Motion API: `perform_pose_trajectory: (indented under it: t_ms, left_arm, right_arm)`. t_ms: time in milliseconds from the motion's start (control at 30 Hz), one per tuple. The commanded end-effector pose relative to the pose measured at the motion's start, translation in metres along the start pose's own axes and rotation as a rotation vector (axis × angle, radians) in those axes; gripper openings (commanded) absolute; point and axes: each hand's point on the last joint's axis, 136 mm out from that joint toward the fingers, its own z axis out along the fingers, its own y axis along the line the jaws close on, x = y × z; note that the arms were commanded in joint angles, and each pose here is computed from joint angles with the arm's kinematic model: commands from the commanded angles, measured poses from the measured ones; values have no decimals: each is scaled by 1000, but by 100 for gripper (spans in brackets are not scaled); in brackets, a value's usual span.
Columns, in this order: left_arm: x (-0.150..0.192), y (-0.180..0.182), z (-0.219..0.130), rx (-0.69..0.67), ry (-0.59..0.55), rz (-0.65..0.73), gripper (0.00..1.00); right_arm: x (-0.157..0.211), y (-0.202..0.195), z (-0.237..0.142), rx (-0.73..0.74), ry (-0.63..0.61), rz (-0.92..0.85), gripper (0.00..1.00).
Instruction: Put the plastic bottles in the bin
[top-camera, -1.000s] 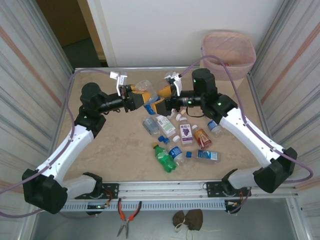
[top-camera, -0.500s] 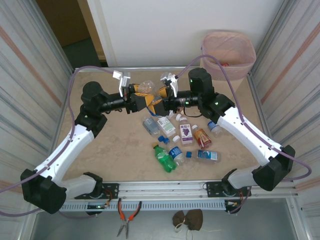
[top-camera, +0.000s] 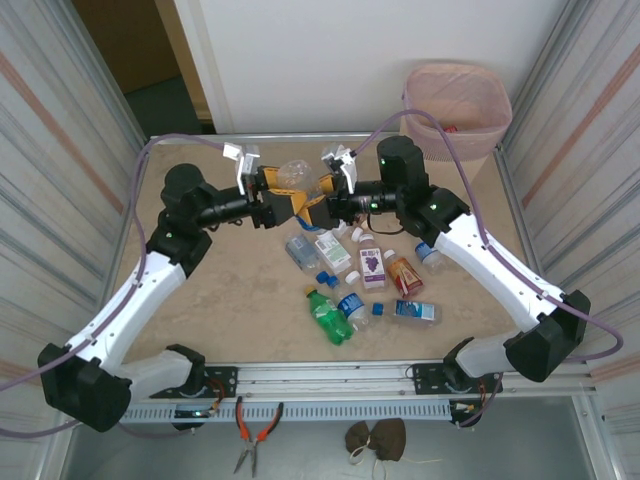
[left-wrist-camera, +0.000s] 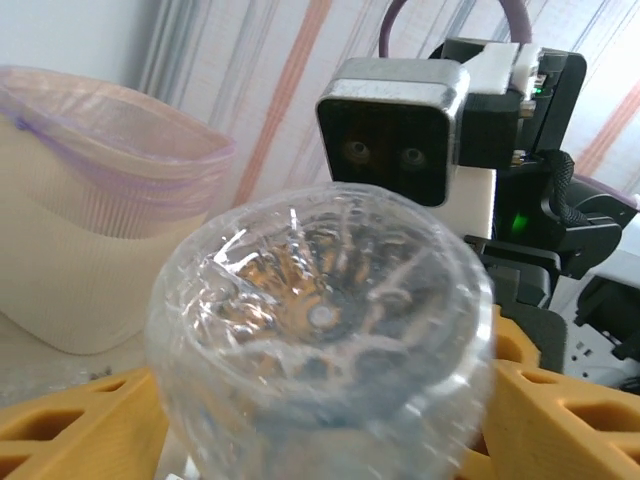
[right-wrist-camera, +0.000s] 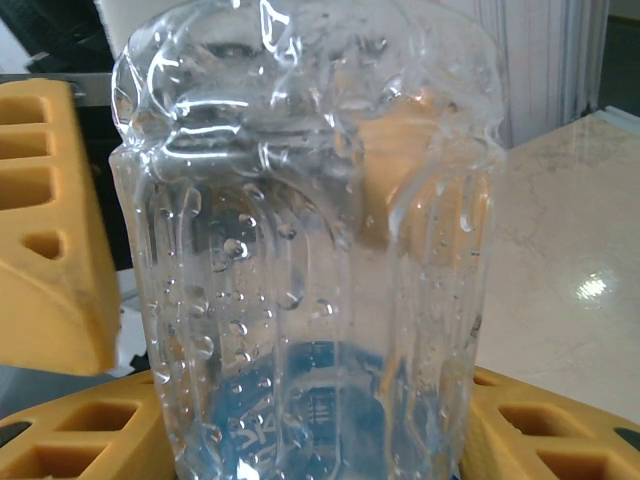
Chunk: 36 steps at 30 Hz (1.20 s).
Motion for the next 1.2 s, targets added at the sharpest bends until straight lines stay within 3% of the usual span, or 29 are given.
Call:
perform_pose_trajectory:
  t_ms: [0,233,733,900,1167]
  left_arm:
    - [-18,-2,-16,-102,-58,79,84]
    - [-17,18,-51,-282,-113,58,89]
    - [-2,26,-55,-312,-92,18,88]
    - [2,33,-54,-323,-99,-13,87]
    - [10,41,-55,-350,-96,-51,86]
  right_arm:
    - [-22,-9,-24,80,-61,-31,56]
    - [-45,-72,-81,311,-138,16,56]
    - [-80,-240,-251,931,-248,138,56]
    - [-76,-293,-290,1084,-218,184,55]
    - [-49,-365,-313,1224,-71,253,54]
